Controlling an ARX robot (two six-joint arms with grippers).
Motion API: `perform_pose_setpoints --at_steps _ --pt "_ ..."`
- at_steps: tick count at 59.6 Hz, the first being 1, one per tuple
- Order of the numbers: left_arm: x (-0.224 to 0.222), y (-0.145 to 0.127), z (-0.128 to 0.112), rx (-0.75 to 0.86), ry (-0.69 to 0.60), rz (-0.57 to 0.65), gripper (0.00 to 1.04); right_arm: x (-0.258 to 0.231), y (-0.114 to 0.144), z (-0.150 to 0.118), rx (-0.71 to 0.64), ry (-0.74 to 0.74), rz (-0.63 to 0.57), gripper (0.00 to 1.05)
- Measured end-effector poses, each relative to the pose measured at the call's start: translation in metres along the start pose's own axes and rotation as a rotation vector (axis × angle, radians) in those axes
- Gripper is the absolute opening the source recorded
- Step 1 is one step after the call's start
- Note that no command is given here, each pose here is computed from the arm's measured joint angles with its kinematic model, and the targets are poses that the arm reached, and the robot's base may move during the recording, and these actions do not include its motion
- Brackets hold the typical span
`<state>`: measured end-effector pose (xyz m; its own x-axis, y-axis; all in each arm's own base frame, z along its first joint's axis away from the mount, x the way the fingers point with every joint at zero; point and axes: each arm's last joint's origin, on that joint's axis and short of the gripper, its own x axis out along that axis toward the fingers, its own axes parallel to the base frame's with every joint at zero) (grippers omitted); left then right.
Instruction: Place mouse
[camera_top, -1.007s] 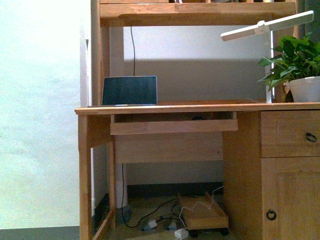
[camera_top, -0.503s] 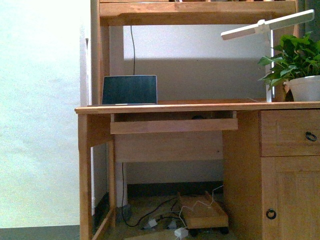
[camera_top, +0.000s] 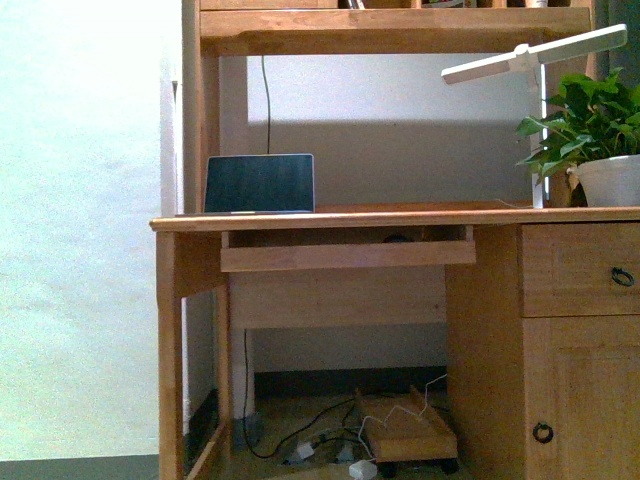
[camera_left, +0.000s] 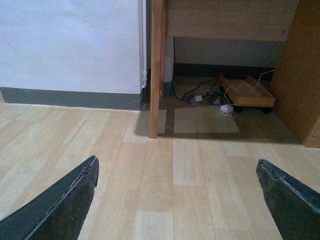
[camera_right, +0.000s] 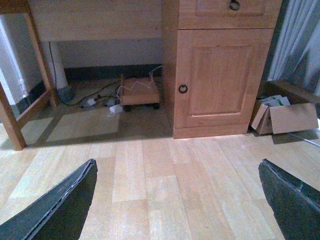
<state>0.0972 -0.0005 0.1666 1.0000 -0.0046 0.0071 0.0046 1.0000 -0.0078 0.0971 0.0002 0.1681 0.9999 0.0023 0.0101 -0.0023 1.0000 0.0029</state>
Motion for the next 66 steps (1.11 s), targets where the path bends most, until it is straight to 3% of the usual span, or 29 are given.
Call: perform_pose_setpoints --at_steps 66 --pt "0.0 0.0 0.0 0.0 0.0 0.0 0.97 0.0 0.0 0.0 0.0 0.0 0.0 0.97"
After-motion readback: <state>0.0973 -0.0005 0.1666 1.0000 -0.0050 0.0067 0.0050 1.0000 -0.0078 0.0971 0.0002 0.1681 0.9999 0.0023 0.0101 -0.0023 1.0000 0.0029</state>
